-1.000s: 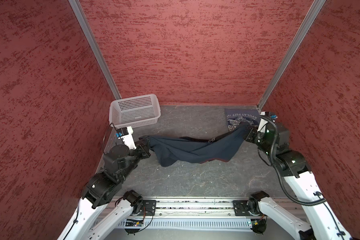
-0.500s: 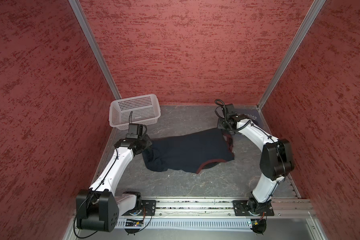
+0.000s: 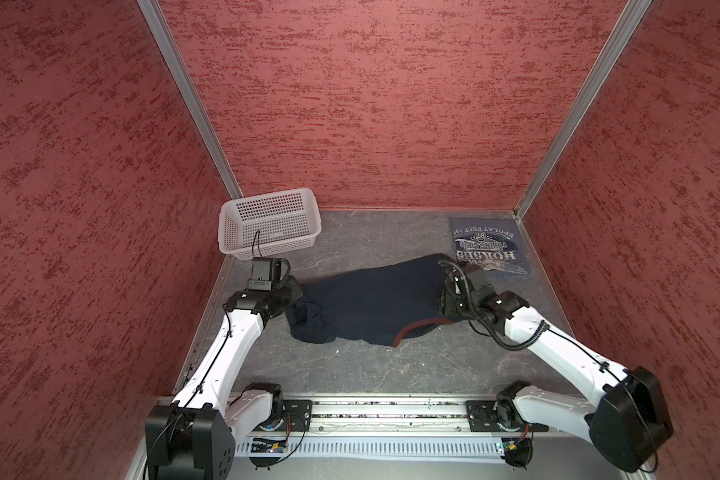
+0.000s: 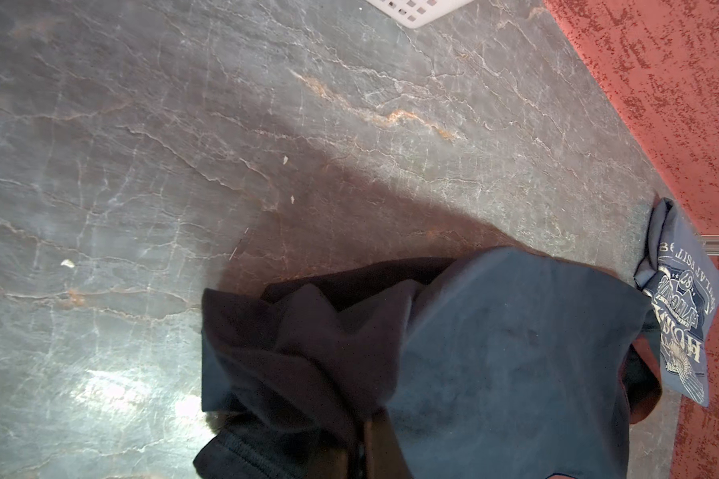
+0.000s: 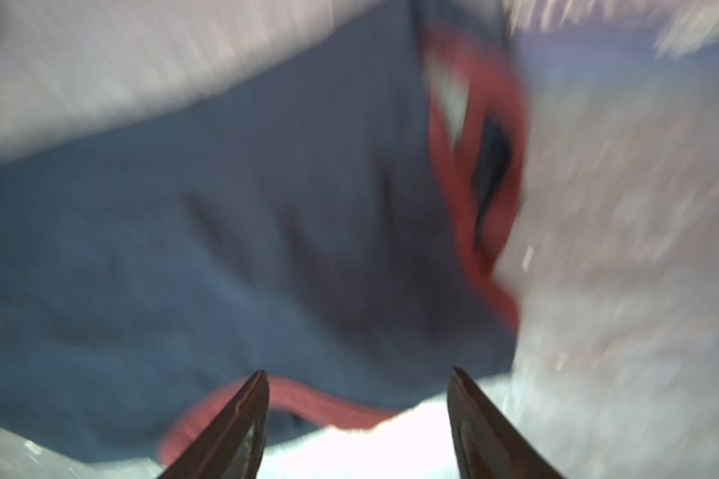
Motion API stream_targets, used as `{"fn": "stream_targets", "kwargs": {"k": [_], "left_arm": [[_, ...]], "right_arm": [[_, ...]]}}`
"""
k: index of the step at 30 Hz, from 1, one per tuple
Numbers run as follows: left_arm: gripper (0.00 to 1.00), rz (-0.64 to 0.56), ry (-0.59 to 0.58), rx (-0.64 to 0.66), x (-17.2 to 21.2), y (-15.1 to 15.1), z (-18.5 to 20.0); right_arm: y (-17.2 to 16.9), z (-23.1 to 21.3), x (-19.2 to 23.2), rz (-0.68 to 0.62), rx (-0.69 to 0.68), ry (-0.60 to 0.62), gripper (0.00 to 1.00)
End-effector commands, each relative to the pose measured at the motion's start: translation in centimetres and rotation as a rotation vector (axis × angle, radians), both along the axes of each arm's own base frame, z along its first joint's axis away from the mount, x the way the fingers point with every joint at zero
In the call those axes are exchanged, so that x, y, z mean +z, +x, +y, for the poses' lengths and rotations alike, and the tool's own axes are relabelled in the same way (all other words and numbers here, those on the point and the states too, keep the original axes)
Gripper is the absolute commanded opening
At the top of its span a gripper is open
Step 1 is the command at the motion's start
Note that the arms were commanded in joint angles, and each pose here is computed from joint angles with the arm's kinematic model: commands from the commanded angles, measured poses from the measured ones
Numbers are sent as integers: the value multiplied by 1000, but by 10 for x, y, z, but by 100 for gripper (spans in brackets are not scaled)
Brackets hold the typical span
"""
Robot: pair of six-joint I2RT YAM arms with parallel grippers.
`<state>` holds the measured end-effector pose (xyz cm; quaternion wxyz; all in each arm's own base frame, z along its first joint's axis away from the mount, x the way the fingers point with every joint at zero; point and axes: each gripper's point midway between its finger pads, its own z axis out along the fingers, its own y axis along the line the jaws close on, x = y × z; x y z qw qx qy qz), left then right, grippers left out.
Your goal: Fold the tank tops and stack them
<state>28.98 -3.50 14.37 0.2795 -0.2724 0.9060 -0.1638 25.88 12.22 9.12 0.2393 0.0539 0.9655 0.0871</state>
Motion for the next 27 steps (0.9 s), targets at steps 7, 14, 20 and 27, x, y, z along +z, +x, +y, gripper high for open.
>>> {"fn": "stream_targets", "kwargs": {"k": [7, 14, 20, 27], "left_arm": [[8, -48, -20, 19, 11, 0, 4], [8, -50, -18, 28, 13, -2, 9], [8, -61, -19, 48, 17, -5, 16], [8, -61, -39, 55, 16, -5, 19]], "right_arm": [[-19, -12, -55, 125, -139, -67, 68], [19, -24, -37, 6, -162, -207, 68], [58, -24, -1, -133, -160, -228, 64], [90, -20, -17, -101, -125, -248, 58]]}}
